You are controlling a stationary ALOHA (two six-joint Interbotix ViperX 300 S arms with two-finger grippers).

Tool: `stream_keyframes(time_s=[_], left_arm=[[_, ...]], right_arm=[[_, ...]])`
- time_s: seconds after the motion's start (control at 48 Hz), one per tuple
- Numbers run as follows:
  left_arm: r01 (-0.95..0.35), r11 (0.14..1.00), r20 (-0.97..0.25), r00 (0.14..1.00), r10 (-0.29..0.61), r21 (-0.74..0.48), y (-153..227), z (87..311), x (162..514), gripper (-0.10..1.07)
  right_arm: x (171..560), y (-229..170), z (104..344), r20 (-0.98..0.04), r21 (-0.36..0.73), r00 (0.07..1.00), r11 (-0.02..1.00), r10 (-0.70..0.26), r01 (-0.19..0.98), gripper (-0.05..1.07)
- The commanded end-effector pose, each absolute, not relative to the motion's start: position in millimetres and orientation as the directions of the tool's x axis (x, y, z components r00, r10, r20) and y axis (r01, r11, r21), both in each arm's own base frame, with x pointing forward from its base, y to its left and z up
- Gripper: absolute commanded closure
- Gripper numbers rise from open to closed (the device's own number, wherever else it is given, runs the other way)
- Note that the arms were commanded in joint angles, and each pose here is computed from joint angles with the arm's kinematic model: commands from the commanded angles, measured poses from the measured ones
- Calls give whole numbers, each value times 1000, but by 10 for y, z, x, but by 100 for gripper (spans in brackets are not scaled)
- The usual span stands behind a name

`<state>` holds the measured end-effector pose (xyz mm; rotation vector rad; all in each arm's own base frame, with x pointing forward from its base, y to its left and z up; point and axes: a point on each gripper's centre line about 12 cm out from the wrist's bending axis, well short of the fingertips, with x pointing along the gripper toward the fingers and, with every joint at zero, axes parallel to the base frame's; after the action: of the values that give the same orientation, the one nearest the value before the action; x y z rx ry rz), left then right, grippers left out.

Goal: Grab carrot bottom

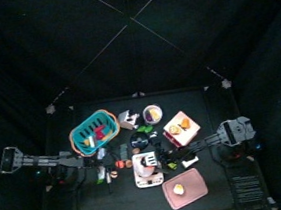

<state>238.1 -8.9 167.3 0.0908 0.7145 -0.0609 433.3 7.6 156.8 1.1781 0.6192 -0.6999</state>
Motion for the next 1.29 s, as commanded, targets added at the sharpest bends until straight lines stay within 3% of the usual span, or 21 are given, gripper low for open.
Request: stream_keyframes(time_s=[0.0, 0.271, 0.5, 0.667, 0.75, 0.958, 1.271], left_arm=[[82, 995, -643, 766, -22, 64, -79, 1712, 2411, 22], [82, 995, -641, 767, -22, 64, -79, 1716, 2410, 22], [82, 995, -641, 767, -22, 64, -79, 1716, 2410, 22], [82, 995, -641, 767, -22, 64, -79, 1716, 2410, 22], [82, 995, -641, 767, -22, 64, -79, 1716, 2410, 22], [81, 995, -644, 765, -22, 63, -79, 1705, 2403, 22], [81, 995, -648, 761, -22, 61, -78, 1685, 2387, 22]], right_arm=[[4423, 99, 1798, -710, 642, 684, 246, -165, 726, 9], [4492, 96, 1958, -675, 657, 715, 293, -179, 694, 9], [4400, 82, 2140, -655, 619, 729, 412, -198, 668, 9], [4249, 78, 2185, -739, 547, 641, 372, -206, 750, 9], [4217, 136, 2194, -789, 501, 591, 381, -169, 777, 9], [4458, 296, 2189, -814, 496, 578, 443, -64, 747, 9], [4576, 367, 2112, -872, 352, 474, 514, -125, 782, 9]])
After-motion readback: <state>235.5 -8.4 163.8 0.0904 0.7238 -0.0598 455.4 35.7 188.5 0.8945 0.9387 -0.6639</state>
